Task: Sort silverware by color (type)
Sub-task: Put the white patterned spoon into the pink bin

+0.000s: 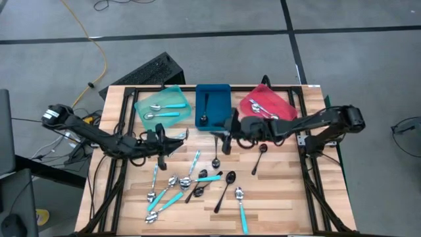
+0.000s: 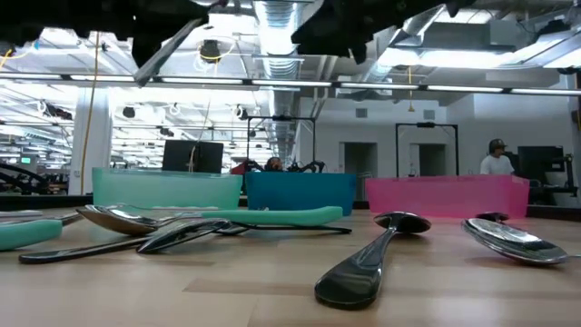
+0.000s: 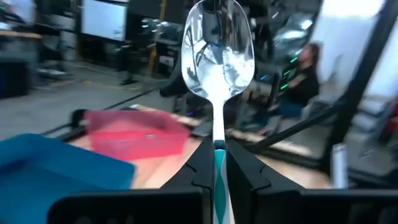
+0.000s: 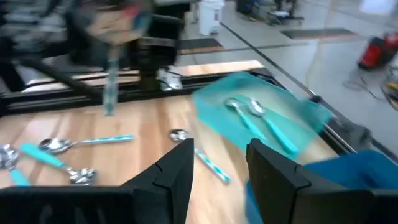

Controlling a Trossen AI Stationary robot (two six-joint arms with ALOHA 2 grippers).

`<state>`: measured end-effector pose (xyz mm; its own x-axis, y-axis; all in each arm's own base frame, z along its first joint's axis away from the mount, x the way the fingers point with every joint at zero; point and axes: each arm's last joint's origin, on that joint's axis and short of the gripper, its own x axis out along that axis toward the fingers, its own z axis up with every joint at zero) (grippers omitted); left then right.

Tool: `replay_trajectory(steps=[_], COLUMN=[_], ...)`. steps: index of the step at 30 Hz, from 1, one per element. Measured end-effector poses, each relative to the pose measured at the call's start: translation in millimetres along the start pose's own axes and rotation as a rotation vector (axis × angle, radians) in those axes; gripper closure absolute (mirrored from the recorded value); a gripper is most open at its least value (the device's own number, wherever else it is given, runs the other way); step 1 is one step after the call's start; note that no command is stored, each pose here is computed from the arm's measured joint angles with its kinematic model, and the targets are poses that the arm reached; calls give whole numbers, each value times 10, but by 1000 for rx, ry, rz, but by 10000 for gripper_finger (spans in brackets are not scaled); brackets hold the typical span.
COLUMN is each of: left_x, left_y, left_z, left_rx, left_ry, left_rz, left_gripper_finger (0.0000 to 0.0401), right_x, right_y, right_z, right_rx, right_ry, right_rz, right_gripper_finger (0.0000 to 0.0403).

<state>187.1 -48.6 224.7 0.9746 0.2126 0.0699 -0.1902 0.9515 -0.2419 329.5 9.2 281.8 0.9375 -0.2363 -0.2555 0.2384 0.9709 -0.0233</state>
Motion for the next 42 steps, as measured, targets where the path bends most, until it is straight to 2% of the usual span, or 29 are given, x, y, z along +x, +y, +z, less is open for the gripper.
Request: replay_trajectory(steps=[4, 8, 11, 16, 21, 27, 29, 33, 42], left_x=[3, 34, 48, 50, 83, 183, 211, 253, 276], left_y=[35, 7, 25, 78, 96, 86, 84, 72, 49], left_z=[-47, -83, -129, -142, -168, -235, -251, -275, -282], left_rx=[-31, -16, 28, 128, 193, 248, 259, 287, 292], left_ry=[40, 167, 273, 355, 341, 267, 242, 211, 197], left_rz=[-73, -141, -65, 127, 236, 371, 415, 457, 446], left_gripper_finger=[396, 396, 396, 395, 395, 395, 395, 395, 395], right_x=[21, -16, -36, -38, 6, 123, 198, 281, 335], right_y=[191, 295, 334, 302, 279, 310, 338, 364, 293], right_z=[-45, -70, -73, -108, -157, -210, -221, -249, -235], right_rx=[-119, -173, -122, 47, 187, 235, 246, 249, 270], right_ry=[-19, -5, -1, 33, 28, -43, -88, -138, -172], right_rz=[51, 84, 91, -15, -139, -231, -226, -223, -239], right_gripper_finger=[232, 232, 232, 232, 232, 232, 232, 232, 232])
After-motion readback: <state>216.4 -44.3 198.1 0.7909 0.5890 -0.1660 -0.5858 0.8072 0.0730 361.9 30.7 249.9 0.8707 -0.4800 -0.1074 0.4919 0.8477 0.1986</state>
